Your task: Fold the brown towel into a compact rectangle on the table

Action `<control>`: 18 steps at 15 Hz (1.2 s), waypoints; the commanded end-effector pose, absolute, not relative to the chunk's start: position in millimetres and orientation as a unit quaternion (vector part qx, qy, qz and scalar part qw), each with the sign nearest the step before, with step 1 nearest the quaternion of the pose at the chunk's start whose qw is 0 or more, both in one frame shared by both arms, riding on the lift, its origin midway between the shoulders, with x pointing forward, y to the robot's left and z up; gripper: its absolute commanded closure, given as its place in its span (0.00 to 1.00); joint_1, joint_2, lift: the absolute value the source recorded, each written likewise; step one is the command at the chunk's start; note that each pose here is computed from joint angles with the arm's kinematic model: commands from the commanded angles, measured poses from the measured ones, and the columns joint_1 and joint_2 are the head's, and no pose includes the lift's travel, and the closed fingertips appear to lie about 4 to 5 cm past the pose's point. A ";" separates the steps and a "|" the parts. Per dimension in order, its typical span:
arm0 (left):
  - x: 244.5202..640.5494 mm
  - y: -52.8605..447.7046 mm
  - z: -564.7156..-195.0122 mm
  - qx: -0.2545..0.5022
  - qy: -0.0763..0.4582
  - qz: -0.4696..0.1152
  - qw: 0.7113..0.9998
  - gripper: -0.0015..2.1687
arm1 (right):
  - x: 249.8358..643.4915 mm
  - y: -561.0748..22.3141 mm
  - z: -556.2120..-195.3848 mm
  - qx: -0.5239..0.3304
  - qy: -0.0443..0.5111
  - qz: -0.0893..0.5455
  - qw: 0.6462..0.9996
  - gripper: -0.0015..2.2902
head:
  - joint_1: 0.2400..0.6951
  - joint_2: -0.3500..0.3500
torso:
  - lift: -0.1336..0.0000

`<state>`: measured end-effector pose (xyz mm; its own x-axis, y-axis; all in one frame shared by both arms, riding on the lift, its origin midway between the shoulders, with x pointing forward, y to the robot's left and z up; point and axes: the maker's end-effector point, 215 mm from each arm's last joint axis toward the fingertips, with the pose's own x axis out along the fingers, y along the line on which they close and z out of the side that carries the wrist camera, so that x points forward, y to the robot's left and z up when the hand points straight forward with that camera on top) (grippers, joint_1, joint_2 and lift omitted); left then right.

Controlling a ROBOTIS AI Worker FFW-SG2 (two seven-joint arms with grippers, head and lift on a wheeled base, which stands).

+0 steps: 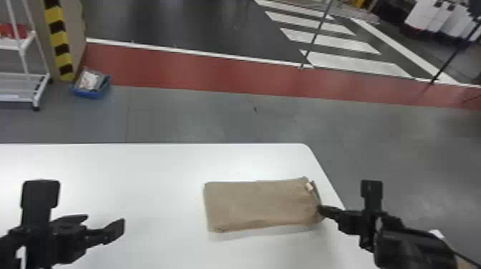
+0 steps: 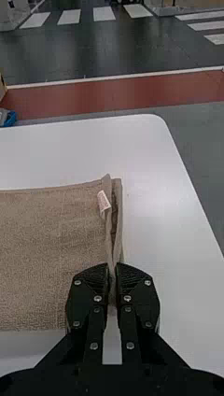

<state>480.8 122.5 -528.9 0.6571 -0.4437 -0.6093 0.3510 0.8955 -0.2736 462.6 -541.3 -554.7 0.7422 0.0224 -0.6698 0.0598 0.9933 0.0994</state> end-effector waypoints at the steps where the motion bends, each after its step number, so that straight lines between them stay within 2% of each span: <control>1: 481.9 124.1 -527.6 -0.066 0.350 -0.217 0.909 0.04 | 462.8 -541.8 -520.5 0.096 0.323 -0.009 0.941 0.65 | 1.00 0.00 | 1.00; 6: 484.4 134.6 -524.1 -0.069 0.350 -0.208 0.911 0.04 | 464.7 -503.6 -434.0 0.144 0.275 0.026 0.950 0.65 | 1.00 0.00 | 1.00; 9: 485.4 135.9 -522.5 -0.070 0.348 -0.207 0.911 0.04 | 480.7 -443.2 -405.9 0.150 0.265 0.071 0.950 0.65 | 1.00 0.00 | 1.00; 11: 485.9 136.9 -521.9 -0.069 0.348 -0.207 0.912 0.04 | 483.9 -427.5 -411.4 0.136 0.273 0.084 0.949 0.65 | 1.00 0.00 | 1.00; 13: 486.7 138.6 -522.6 -0.069 0.348 -0.205 0.912 0.04 | 480.2 -437.1 -417.9 0.136 0.278 0.075 0.948 0.65 | 1.00 0.03 | 1.00; 18: 492.9 133.7 -520.0 -0.060 0.347 -0.210 0.912 0.04 | 461.7 -480.4 -421.9 0.132 0.269 0.039 0.953 0.65 | 1.00 0.00 | 1.00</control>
